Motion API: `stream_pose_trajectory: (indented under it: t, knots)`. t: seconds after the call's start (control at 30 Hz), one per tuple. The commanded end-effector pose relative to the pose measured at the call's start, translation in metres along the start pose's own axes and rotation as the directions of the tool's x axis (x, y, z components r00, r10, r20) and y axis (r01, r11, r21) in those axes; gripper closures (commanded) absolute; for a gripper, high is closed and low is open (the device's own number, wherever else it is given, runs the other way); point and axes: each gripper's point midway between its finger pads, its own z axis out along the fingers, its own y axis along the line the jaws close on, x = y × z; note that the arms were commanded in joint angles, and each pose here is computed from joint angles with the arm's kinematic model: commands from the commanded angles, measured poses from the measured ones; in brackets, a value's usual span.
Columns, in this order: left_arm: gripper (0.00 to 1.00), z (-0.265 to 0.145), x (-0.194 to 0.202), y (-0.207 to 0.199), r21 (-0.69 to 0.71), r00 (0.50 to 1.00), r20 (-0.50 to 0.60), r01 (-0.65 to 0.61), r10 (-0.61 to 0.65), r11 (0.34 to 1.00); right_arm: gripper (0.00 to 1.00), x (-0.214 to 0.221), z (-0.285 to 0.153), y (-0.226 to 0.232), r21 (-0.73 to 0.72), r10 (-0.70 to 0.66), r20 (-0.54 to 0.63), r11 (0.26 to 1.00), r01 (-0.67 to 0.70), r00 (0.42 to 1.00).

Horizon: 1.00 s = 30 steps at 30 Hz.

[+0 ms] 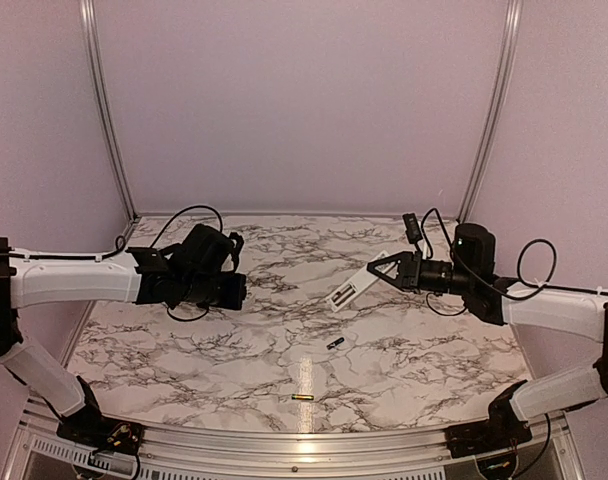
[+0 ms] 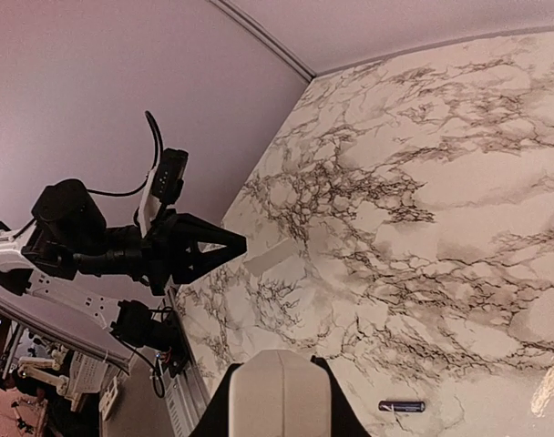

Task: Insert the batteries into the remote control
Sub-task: Place the battery cover at the center of the board.

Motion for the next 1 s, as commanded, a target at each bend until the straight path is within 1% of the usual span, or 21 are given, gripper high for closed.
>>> stream_pose_trajectory:
  t: [0.0,0.17,0.23,0.37,0.43,0.63,0.73,0.83,0.97]
  knots:
    - [0.94,0.018,0.043,0.062,-0.282,0.984,-0.162,-0.12,0.076,0.952,1.0,-0.002,-0.008,0.009,-0.031,-0.04,-0.002,0.999,0.04,0.999]
    - [0.94,0.037,0.061,0.081,-0.362,0.967,-0.231,-0.192,0.111,0.912,1.0,0.003,-0.01,0.013,-0.049,-0.053,-0.024,0.997,0.052,0.998]
    - [0.94,0.044,0.068,0.085,-0.372,0.96,-0.256,-0.208,0.116,0.905,1.0,0.006,-0.011,0.013,-0.048,-0.056,-0.033,0.997,0.055,0.998]
    - [0.93,0.052,0.076,0.078,-0.325,0.956,-0.27,-0.205,0.117,0.923,1.0,0.009,-0.013,0.011,-0.039,-0.061,-0.038,0.997,0.06,0.997]
    - [0.9,0.051,0.074,0.074,-0.302,0.958,-0.263,-0.196,0.115,0.933,1.0,0.009,-0.014,0.01,-0.037,-0.062,-0.038,0.997,0.061,0.997]
    - [0.73,0.035,0.058,0.05,-0.184,0.969,-0.205,-0.175,0.137,0.967,1.0,0.009,-0.019,0.007,-0.036,-0.061,-0.041,0.998,0.06,0.997]
    - [0.59,0.022,0.054,0.026,-0.043,0.965,-0.181,-0.199,0.188,0.979,1.0,0.007,-0.026,0.005,-0.04,-0.063,-0.032,0.997,0.062,0.997]
    - [0.46,0.006,0.052,0.001,0.093,0.954,-0.158,-0.242,0.254,0.966,1.0,0.008,-0.035,0.003,-0.04,-0.061,-0.023,0.997,0.06,0.998]
    - [0.41,-0.007,0.068,-0.03,0.229,0.919,-0.159,-0.321,0.361,0.919,1.0,0.011,-0.042,0.003,-0.051,-0.061,-0.021,0.997,0.06,0.998]
